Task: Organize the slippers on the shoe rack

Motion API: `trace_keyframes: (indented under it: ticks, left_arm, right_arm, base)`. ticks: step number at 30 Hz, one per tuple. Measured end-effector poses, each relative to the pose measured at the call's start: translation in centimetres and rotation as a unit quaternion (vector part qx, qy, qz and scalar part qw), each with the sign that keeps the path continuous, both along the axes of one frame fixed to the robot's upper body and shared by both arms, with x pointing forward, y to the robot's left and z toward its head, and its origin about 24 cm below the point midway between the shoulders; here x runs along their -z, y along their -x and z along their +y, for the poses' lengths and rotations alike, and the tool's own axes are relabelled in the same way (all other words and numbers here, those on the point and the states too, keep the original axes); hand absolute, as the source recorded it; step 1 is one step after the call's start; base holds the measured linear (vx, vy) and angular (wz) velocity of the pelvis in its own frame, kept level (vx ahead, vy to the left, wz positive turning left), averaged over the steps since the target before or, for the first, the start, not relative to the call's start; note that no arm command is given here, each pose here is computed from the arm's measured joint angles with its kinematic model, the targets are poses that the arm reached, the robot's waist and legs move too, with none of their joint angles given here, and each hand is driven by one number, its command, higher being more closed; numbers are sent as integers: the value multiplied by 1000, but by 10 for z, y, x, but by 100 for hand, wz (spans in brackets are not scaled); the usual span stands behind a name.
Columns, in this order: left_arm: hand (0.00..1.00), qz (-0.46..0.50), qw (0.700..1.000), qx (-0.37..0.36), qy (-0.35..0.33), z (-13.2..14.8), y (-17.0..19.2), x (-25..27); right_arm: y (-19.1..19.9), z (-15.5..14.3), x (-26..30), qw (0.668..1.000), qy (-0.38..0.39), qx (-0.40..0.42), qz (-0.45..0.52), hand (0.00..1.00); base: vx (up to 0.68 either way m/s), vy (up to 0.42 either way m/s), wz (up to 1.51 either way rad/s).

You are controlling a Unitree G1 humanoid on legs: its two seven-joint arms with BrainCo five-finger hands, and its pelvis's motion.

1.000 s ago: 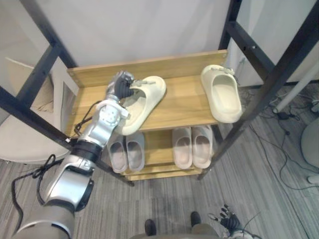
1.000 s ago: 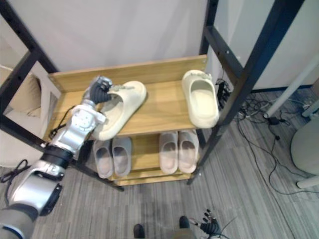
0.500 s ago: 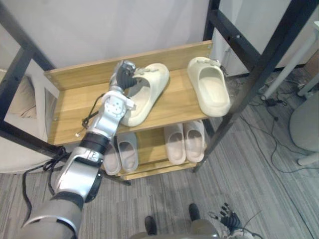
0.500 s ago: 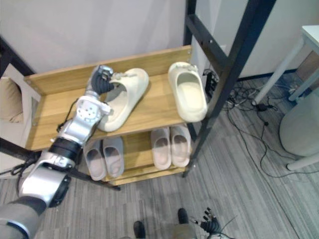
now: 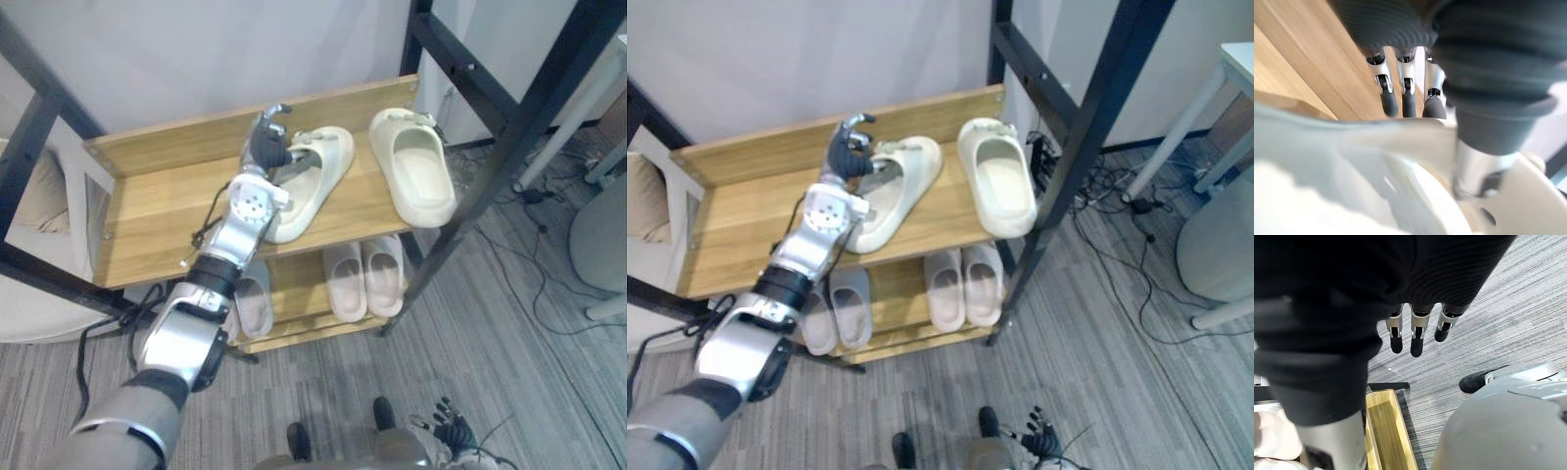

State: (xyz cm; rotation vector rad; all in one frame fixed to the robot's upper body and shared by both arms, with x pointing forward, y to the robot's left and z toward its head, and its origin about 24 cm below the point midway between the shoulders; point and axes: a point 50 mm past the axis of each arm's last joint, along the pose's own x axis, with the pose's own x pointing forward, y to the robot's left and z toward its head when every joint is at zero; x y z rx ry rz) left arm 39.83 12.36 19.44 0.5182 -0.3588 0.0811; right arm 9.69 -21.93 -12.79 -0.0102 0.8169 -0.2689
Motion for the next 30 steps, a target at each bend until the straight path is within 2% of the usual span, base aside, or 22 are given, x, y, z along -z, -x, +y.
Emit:
trace_keyframes:
  ticks: [6,14,22,30]
  left_arm:
    - [0,4,1000,-3,2,2,0,2]
    - [0,-9,999,-2,53,9,11,8]
    - [0,-7,986,13,167,33,40,34]
    - [0,34,968,38,245,38,57,63]
  right_arm:
    - [1,0,0,1000,0,0,3,0]
    - [1,0,1,1000,-1,0,8,0]
    - [4,-2,3,1000,1,-1,18,0]
    - [6,-4,6,999,6,-18,37,0]
  base:
    - [-36,-28,15]
    - [-11,-19,12]
    - [-12,-17,10]
    - [-48,-25,19]
